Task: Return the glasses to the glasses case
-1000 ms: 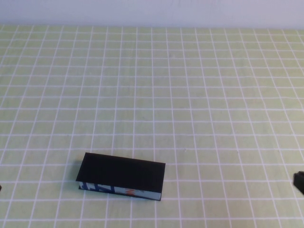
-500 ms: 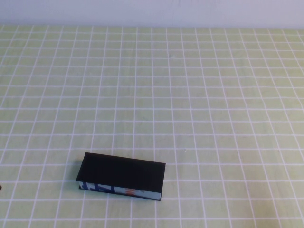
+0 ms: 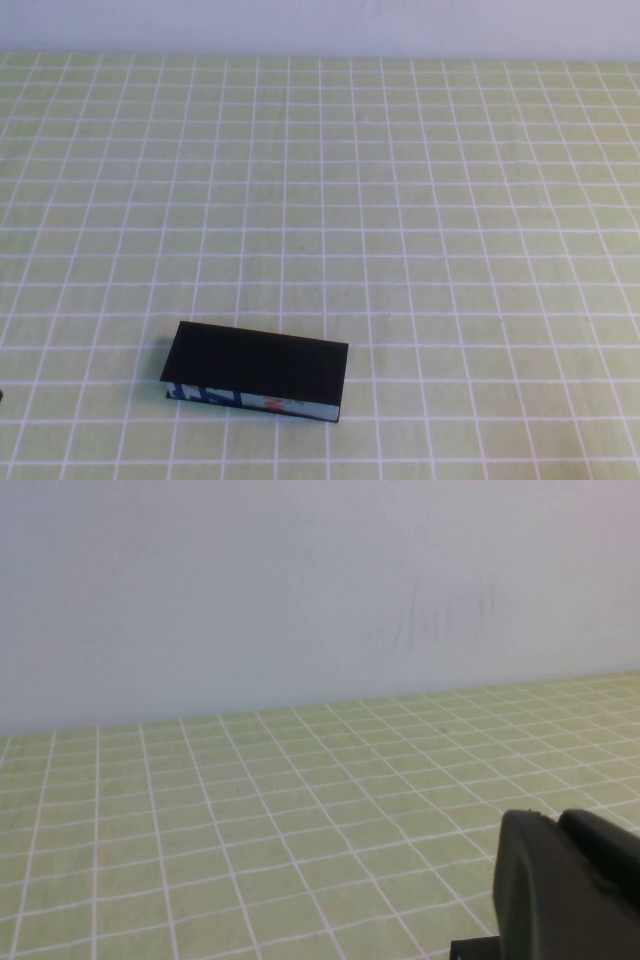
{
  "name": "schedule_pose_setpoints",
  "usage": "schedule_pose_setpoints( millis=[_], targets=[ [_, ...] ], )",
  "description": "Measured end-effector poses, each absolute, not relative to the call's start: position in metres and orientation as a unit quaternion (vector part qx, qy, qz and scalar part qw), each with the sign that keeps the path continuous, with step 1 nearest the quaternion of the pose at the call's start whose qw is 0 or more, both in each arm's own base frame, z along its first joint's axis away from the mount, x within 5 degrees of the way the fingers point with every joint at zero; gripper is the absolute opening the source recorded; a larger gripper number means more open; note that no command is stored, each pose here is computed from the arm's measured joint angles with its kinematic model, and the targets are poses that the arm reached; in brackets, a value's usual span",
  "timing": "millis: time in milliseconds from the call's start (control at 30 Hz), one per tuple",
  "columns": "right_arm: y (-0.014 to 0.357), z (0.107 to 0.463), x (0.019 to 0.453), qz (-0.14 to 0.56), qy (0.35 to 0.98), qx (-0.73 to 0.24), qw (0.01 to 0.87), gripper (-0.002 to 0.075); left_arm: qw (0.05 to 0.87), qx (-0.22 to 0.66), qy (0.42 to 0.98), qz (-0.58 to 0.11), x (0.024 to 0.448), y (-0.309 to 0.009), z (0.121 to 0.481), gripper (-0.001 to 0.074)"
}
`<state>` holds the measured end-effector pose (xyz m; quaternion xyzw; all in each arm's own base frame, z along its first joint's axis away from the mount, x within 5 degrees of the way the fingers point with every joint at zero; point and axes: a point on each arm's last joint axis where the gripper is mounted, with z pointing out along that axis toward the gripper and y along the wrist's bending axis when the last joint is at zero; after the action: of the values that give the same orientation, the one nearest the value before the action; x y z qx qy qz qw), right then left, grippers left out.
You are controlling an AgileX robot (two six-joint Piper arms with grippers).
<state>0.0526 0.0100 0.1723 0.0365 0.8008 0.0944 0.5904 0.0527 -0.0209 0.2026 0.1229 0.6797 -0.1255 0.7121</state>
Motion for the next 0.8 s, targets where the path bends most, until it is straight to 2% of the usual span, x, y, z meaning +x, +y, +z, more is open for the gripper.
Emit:
schedule_pose_setpoints(
  millis=[667, 800],
  targets=[
    [0.0104, 0.1728, 0.0524, 0.098, 0.8, 0.038, 0.59, -0.0011, 0.712, 0.123, 0.68, -0.125, 0.0527, -0.0209, 0.2026, -0.0004],
    [0.0104, 0.1728, 0.0524, 0.098, 0.8, 0.038, 0.59, -0.0011, 0.716, 0.165, 0.674, -0.079, 0.0527, -0.0206, 0.2023, -0.0004]
  ],
)
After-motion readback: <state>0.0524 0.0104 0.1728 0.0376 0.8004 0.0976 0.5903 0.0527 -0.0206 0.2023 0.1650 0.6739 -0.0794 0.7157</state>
